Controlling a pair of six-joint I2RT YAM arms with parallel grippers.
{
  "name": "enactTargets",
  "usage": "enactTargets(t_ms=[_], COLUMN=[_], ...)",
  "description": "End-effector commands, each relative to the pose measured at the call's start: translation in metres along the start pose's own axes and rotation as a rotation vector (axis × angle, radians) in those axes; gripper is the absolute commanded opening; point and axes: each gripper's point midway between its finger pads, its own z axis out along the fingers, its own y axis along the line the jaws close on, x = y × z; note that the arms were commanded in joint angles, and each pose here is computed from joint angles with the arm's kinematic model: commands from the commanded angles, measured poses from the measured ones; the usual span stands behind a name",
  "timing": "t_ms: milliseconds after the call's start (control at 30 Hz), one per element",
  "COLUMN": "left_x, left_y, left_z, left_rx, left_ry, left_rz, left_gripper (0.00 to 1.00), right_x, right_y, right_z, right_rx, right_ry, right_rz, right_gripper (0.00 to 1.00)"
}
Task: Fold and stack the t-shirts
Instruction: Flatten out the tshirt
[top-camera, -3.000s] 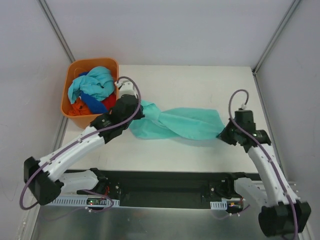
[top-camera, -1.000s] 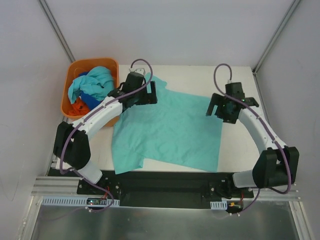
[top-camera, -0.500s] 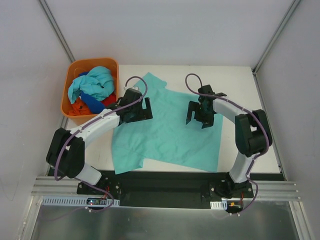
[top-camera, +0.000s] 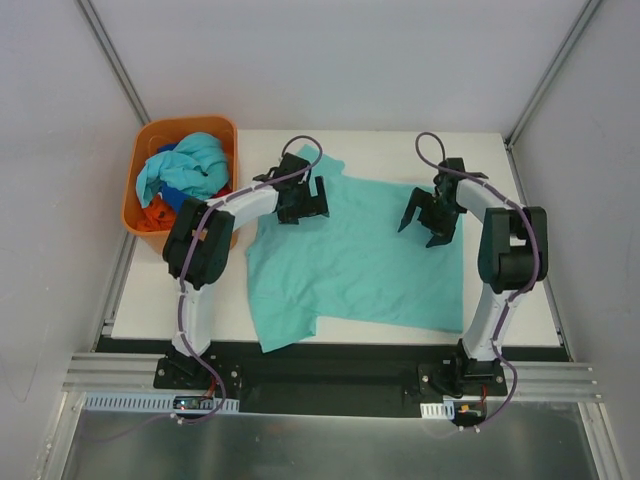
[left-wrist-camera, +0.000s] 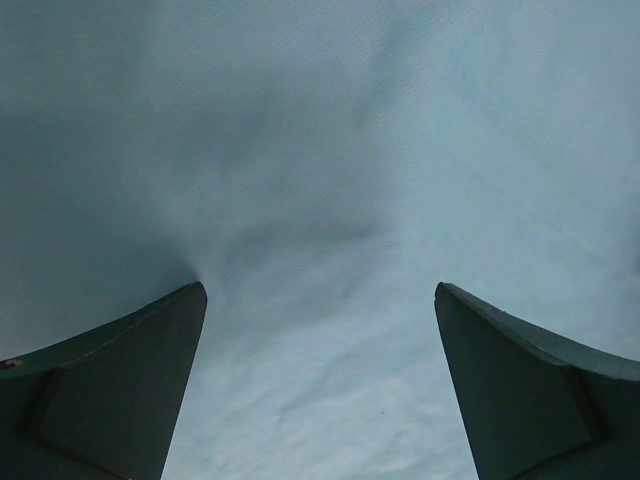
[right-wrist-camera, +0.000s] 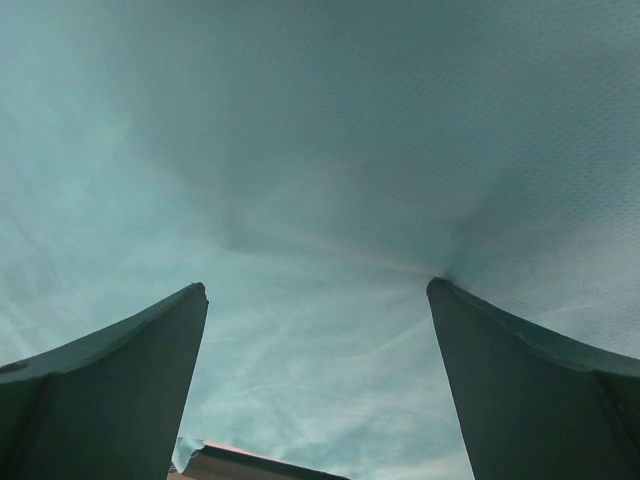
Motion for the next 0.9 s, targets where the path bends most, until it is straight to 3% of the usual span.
enactTargets(t_ms=[0,200,500,633,733,767,833,867], left_x=[-0.018,-0.027,-0.082,-0.112,-0.124,-0.134,-0.117,-0.118], left_y=[-0.021,-0.014,-0.027,-0.054,-0.071,-0.086,-0.082,-0.094], left_z=[0.012,0.028,0.048,0.02,-0.027,-0.066,-0.085,-0.129], left_rx=[0.09,0.148,0.226,0.305,0.326,0.349,0.286,0.297], left_ry=[0.055,0.172,0.144,0.075,0.006,-0.057,-0.075,-0.147], left_rz=[-0.04,-0.086,-0.086,-0.047,0.004,0.052,0.082,0.119], left_gripper=[0.99,0.99,0.99,1.0,0.99,1.0,0.99,0.99], right_x=[-0.014,-0.03,-0.066,-0.089,-0.1,-0.097,-0.09,-0.067], right_y=[-0.017,-0.002,0.007,0.022,0.03,0.033,0.026,0.021], right_z=[0.002,0.007,0.007,-0.023,-0.067,-0.094,-0.115,-0.13], right_rx=[-0.001,-0.067,-0.084,-0.109,-0.098,-0.1,-0.054,-0.044], right_ry=[0.036,0.069,0.053,-0.021,-0.132,-0.19,-0.264,-0.291], right_rz=[0.025,0.003,-0.021,-0.06,-0.089,-0.1,-0.107,-0.097], right_gripper=[0.98,0.98,0.98,0.97,0.97,0.97,0.97,0.97])
